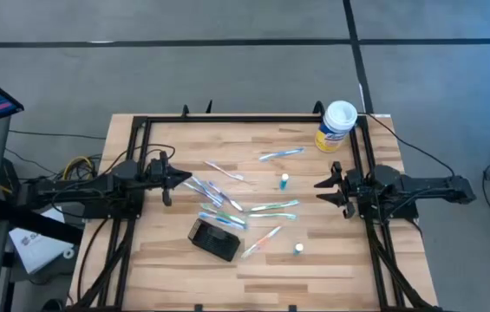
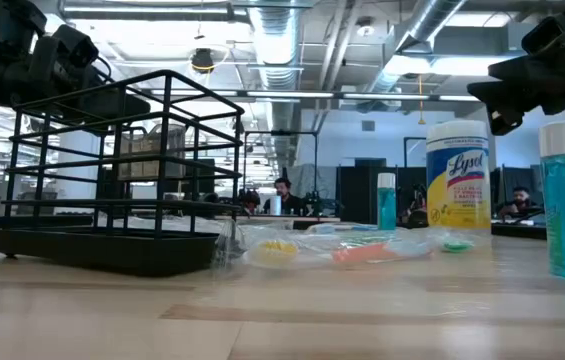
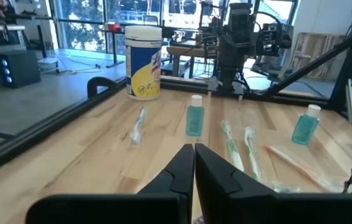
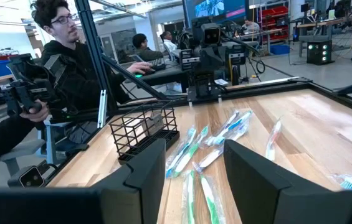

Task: Pick & Place toothbrushing station
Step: Put the orange toothbrush into the mesh organizer

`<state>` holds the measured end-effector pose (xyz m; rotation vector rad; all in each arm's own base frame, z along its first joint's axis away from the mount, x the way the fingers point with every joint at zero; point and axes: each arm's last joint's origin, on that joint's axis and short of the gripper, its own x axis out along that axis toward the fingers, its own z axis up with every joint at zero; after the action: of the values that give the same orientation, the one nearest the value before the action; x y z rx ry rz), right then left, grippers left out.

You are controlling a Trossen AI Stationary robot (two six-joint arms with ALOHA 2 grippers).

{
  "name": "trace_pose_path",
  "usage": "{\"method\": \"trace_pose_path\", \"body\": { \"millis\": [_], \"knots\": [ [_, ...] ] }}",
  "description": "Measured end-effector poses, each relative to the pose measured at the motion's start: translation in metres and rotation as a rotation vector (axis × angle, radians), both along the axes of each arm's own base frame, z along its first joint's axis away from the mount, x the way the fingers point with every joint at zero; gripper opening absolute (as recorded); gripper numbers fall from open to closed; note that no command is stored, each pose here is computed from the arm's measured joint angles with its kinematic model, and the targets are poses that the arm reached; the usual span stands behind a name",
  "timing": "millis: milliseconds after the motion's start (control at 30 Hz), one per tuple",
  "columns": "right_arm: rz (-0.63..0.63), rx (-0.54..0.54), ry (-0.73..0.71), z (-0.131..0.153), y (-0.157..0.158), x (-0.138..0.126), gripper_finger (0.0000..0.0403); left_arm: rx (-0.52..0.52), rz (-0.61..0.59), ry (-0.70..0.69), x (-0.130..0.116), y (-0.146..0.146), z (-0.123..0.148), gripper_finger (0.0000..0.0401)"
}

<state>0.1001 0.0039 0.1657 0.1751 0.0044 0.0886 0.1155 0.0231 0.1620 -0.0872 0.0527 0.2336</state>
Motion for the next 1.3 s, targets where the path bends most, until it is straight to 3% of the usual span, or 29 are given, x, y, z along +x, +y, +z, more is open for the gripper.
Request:
{"method": "trace_pose_path", "body": {
  "millis": [133, 267, 500, 667, 867, 1033, 1300],
  "knots": [
    [0.0, 0.0, 0.0, 0.0, 0.0, 0.0, 0.0154, -0.029, 0.03, 0.039, 0.002, 0.001, 0.005, 0.0008],
    [0.0, 0.0, 0.0, 0.0, 0.0, 0.0, 0.0154, -0.054, 0.071, 0.179, 0.012, 0.006, 0.023, 0.0008],
    [0.0, 0.0, 0.0, 0.0, 0.0, 0.0, 0.0154, 0.015, 0.161, 0.419, 0.045, 0.034, 0.041, 0.0007],
    [0.0, 0.0, 0.0, 0.0, 0.0, 0.0, 0.0154, -0.001, 0.125, 0.568, 0.081, 0.064, 0.051, 0.0003],
    [0.0, 0.0, -0.001, 0.0, 0.0, 0.0, 0.0154, 0.02, 0.001, 0.684, 0.119, 0.09, 0.058, 0.0003],
    [0.0, 0.0, 0.0, 0.0, 0.0, 0.0, 0.0154, 0.018, -0.064, 0.847, 0.145, 0.102, 0.054, 0.0004],
    [0.0, 0.0, -0.001, 0.0, 0.0, 0.0, 0.0154, 0.037, -0.128, 0.903, 0.177, 0.103, 0.046, 0.0007]
  ]
}}
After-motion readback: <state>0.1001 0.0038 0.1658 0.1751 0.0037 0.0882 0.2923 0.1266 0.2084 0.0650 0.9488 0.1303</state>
